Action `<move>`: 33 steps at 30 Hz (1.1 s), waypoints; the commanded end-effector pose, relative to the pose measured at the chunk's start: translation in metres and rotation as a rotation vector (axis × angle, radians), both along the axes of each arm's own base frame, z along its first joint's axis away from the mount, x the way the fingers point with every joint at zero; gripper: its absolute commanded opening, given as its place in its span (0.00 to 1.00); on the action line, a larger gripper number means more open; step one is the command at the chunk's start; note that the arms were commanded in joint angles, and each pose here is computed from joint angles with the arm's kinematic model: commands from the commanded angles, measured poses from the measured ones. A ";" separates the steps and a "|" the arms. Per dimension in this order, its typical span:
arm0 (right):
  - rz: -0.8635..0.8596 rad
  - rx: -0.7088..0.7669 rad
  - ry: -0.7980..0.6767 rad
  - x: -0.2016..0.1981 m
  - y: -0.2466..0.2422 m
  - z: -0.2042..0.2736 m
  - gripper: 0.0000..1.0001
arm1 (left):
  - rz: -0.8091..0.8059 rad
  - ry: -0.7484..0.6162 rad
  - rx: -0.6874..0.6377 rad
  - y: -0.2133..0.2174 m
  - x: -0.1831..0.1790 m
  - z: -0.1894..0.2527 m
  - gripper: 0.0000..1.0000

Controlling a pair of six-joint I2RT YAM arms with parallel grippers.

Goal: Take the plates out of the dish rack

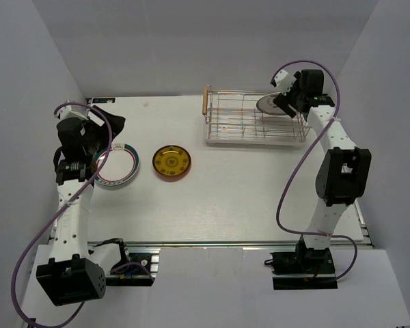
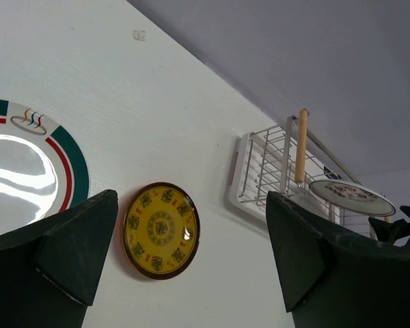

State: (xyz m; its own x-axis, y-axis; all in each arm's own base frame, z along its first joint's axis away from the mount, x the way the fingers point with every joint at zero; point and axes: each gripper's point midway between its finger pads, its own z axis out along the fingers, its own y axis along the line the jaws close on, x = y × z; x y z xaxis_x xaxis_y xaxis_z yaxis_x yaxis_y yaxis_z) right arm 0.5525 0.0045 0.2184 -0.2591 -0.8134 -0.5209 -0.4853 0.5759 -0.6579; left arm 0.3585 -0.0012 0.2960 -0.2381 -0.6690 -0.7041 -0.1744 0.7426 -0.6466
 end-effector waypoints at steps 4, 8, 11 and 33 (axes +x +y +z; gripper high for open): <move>0.067 -0.019 -0.196 0.049 -0.002 0.045 0.89 | -0.030 -0.081 0.048 -0.001 0.009 0.022 0.98; 0.069 -0.020 -0.181 0.059 -0.005 0.029 0.87 | -0.035 -0.057 0.046 0.000 0.016 0.013 0.98; 0.084 -0.027 -0.174 0.062 -0.005 0.025 0.77 | -0.038 -0.043 0.047 0.001 0.022 0.006 0.98; 0.068 -0.151 -0.332 0.055 -0.021 0.087 0.10 | -0.076 -0.022 0.031 -0.007 0.029 -0.012 0.98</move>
State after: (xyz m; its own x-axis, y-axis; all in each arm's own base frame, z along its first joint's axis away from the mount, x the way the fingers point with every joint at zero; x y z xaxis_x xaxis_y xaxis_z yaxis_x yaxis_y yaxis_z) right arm 0.6024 0.0002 0.2101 -0.1104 -0.8853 -0.4517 -0.4974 0.4427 -0.7460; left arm 0.3910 -0.0033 0.2732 -0.2839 -0.6425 -0.7117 -0.1467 0.7627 -0.6300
